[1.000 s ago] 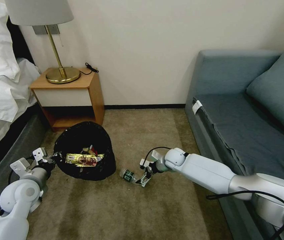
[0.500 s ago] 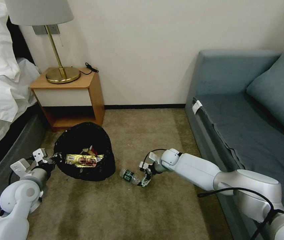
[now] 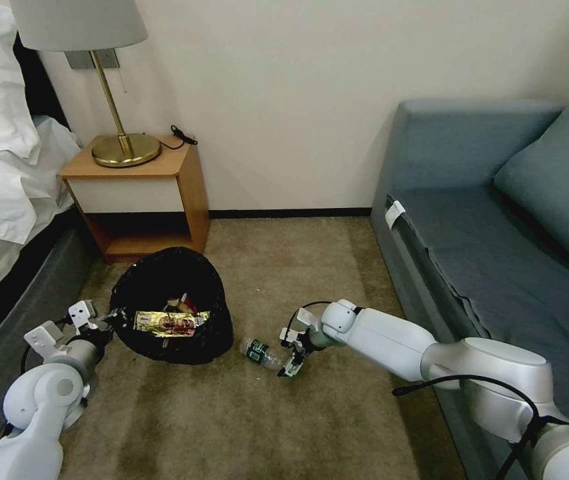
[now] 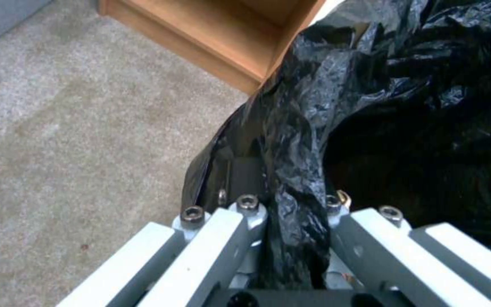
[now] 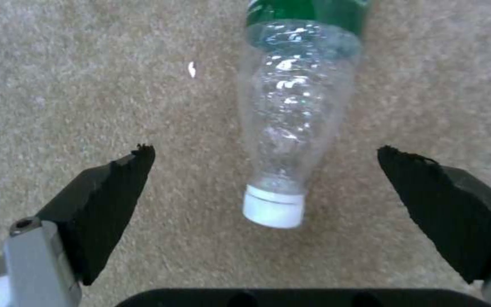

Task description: Pick up the trash bin, then pick up the garbage on the floor and place it into the trash bin.

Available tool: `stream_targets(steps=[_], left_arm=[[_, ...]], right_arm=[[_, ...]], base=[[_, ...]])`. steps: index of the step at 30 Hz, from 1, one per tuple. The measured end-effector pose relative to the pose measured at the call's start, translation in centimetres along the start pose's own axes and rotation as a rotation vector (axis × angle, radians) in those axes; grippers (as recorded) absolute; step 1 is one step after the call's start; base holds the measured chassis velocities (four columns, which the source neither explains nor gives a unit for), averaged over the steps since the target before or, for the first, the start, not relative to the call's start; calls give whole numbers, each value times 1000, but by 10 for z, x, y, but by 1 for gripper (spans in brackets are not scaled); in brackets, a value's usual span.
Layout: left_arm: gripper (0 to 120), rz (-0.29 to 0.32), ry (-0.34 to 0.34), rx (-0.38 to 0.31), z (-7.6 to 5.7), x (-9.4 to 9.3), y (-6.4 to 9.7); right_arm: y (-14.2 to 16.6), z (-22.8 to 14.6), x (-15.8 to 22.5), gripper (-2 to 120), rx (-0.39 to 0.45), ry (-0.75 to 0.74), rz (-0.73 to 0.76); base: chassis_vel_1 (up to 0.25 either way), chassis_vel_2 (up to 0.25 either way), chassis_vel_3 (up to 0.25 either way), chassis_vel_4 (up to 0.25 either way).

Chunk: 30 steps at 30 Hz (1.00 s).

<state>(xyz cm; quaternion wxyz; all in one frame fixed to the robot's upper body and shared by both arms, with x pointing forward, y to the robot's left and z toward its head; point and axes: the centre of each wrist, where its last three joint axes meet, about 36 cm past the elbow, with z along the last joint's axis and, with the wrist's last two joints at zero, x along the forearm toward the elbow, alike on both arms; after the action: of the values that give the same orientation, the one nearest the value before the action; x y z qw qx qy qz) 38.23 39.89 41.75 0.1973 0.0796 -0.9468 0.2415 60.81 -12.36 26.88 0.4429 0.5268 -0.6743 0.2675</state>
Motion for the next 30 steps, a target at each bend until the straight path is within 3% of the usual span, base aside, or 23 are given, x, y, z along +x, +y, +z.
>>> stream_targets(steps=[17,25,27,30], left_arm=[[3,-1,-4,1,0,-1,5],[3,-2,-2,2,1,-3,7],[3,-3,-3,2,0,-3,8],[3,-3,-4,2,0,-4,8]], right_arm=[[6,7,-17,97,-13,11,13],[8,11,-23,69,-15,15,15],[8,12,-25,57,-15,16,15],[7,12,-25,50,-16,16,17]], base=[[0,0,0,0],[0,0,0,0],[0,0,0,0],[0,0,0,0]])
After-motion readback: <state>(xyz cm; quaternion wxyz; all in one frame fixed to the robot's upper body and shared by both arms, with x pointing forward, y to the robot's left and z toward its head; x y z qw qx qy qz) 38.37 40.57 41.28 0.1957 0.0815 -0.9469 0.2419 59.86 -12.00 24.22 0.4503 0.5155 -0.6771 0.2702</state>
